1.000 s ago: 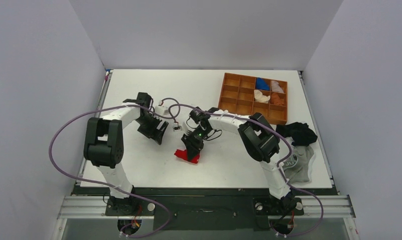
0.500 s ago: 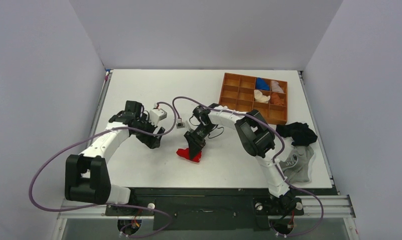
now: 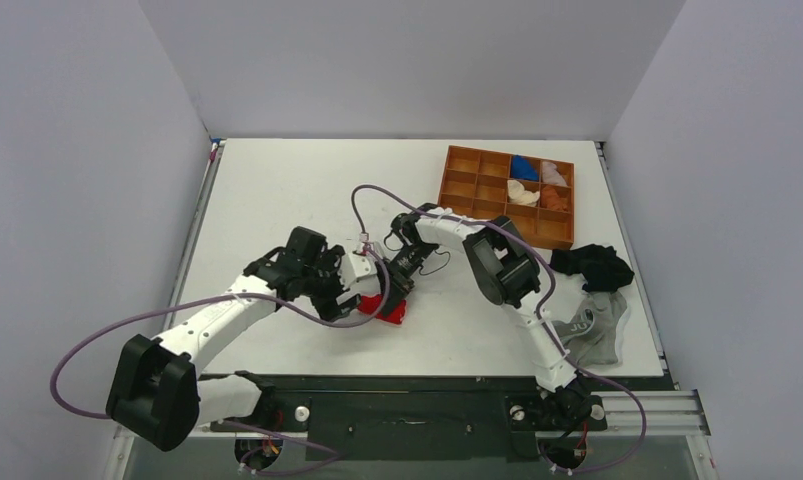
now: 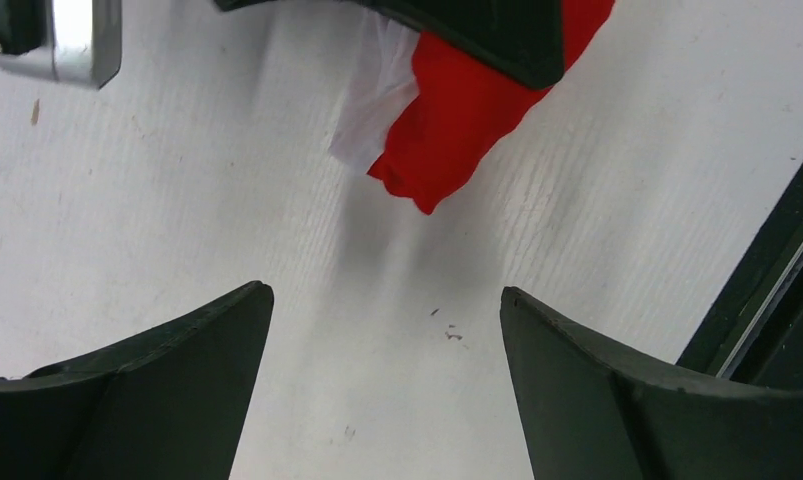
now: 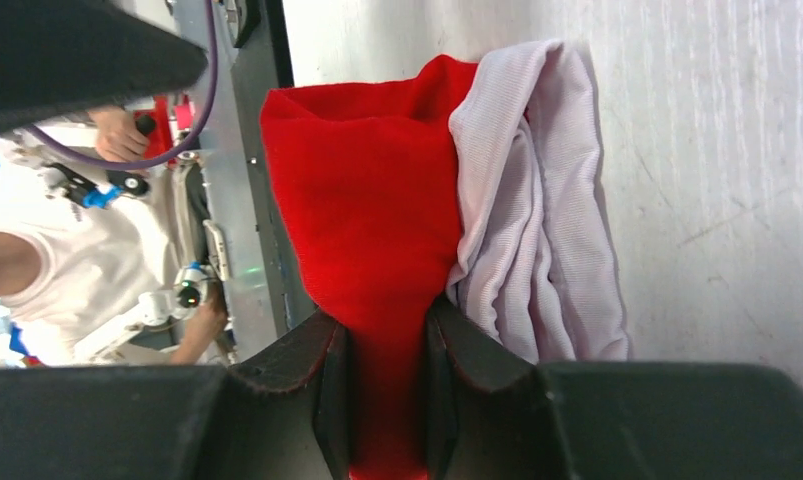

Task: Roll the underwear
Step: Roll the underwear to the center of the board.

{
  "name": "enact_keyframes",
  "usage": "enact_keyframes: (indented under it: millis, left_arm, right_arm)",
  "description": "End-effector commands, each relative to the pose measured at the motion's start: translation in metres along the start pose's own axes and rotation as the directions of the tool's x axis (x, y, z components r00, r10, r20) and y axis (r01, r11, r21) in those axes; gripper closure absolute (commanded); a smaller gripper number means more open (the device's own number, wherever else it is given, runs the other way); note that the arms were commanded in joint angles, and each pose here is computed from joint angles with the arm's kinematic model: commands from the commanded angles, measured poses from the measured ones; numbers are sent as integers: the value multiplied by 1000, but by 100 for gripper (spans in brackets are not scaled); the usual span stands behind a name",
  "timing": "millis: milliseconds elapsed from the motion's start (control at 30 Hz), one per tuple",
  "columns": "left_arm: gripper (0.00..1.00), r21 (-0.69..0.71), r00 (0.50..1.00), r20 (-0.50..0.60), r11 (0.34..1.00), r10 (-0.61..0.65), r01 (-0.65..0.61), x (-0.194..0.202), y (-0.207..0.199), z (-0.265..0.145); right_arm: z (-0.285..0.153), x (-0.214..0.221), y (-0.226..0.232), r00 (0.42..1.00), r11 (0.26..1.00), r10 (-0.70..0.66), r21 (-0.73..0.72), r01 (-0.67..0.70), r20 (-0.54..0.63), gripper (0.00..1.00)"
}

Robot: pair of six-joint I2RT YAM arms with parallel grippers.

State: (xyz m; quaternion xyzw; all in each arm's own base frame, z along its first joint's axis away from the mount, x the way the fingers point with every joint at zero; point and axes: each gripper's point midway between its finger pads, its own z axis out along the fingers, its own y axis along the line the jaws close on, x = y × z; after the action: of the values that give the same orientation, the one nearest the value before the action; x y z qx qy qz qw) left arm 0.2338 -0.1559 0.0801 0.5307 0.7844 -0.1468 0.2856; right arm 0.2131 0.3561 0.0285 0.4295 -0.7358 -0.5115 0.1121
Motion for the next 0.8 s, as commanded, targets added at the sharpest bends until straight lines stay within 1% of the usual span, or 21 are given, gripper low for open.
enact_keyframes:
  millis: [0, 233, 367, 667, 767]
  left_arm:
    - [17, -25, 988, 55, 989, 148, -146, -25, -4, 14]
    - [13, -31, 963, 55, 964, 266, -264, -46, -21, 35]
    - [12, -35, 946, 56, 947, 321, -319, -55, -31, 47]
    - [12, -33, 918, 47, 919, 395, -394, -57, -39, 68]
    - [12, -59, 908, 49, 909, 416, -413, -61, -35, 72]
  right_arm:
    - [0, 62, -74, 977, 981, 81, 187, -43, -196, 100]
    - [-1, 66, -76, 974, 986, 118, 139, -92, -194, 100]
    - [-2, 66, -76, 972, 986, 131, 126, -108, -196, 100]
    - [-3, 68, -75, 970, 986, 136, 122, -112, -203, 100]
    - [-4, 69, -74, 969, 987, 134, 119, -111, -209, 100]
